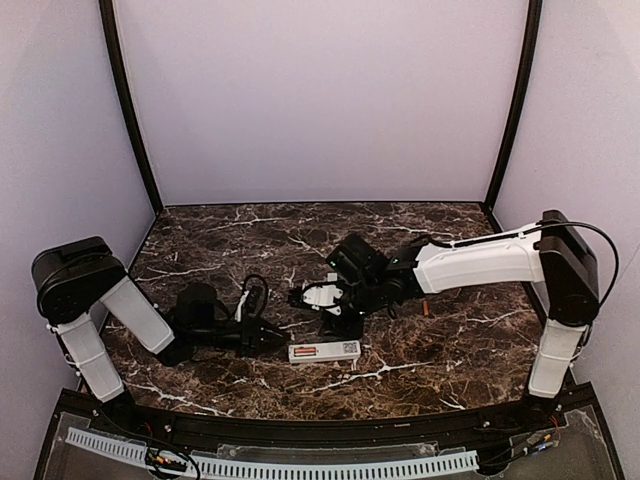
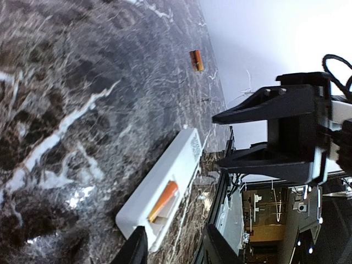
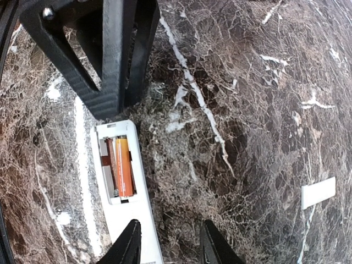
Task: Load the batteries into the remote control
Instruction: Move the remote control without the battery cover to the center of the board.
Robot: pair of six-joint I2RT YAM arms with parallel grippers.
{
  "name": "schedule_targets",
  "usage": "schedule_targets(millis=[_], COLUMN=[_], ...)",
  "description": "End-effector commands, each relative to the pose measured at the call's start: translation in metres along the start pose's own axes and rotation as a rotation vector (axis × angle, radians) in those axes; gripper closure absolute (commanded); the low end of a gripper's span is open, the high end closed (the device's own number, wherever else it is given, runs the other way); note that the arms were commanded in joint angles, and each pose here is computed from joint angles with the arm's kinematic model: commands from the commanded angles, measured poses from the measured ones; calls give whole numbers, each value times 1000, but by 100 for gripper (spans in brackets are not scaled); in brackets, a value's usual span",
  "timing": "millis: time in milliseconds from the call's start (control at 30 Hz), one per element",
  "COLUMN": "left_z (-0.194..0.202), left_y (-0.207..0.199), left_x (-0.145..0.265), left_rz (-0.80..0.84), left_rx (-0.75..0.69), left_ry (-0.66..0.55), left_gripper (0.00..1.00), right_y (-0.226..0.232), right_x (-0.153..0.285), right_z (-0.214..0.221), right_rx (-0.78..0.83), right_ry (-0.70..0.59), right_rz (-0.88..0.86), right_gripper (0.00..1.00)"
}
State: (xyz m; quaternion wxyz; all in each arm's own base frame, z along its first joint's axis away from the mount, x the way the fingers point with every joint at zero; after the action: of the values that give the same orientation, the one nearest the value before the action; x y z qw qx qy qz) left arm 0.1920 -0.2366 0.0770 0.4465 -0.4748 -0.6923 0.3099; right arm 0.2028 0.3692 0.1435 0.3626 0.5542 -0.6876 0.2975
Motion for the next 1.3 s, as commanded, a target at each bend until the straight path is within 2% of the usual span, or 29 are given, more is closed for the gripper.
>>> schedule_targets(millis=[0,33,67,100,133,167,200,233,400,533,800,1000,1067,1167,1267], left_z=[-20,-17,-29,-23,-38,-32,-42,-38,-42,-27,-23,-15,-12,-8,-3], left_y=[-24,-17,-32,-23,-40,-33,-45,-41,-55,-66,-72,-77,-76,-76,-71], left_x=[11,12,14,15,18,21,23,25,18,-2,-31,-41,-38,-30,-12], left_rz=[13,-58,-61,-159,-169,-268,-285,-348,-385,-415,-500,-525,-532,-529,-569], left_rx=[-147,-127,-241,-221,-343,-377,-421,-442,-538,-716,-782,-733,-704,-686,-666], left_ry=[-64,-31,-52,3,-20,38,23,68,161,300,412,429,412,389,366], left_gripper=[61,60,60,59,59,59,59,59,68,75,78,79,74,61,55], right_y=[-6,-10,-13,-16,-19,-21,-24,-27,-37,-47,-49,-42,-38,-32,-22], right_x=[14,18,22,26,29,30,31,32,27,25,17,10,8,7,8], right_z=[8,10,12,14,17,21,24,27,46,55,73,85,87,90,92], right_rx=[-71,-114,-149,-184,-223,-261,-295,-324,-439,-537,-650,-685,-685,-670,-617], right_ry=[-48,-66,-84,-103,-117,-124,-130,-131,-150,-157,-115,-89,-90,-95,-91], right_rz=[-21,-24,-30,-36,-44,-58,-67,-77,-148,-225,-252,-295,-335,-383,-425], right_gripper=[64,62,59,57,56,56,55,55,55,56,58,60,60,59,58])
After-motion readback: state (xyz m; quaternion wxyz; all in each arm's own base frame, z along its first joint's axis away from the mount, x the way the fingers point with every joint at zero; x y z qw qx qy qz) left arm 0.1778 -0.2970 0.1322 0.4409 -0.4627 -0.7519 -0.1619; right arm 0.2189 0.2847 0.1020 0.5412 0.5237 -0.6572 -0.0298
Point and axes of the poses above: each gripper's point midway between its finger pads, its own x axis back along the fingers, its own y axis along the line the jaws close on, z = x × y, the point moved 8 cm from there along x, back along the fingers, and after that the axes turned 9 degrees about -x, right-handed, at the moved point
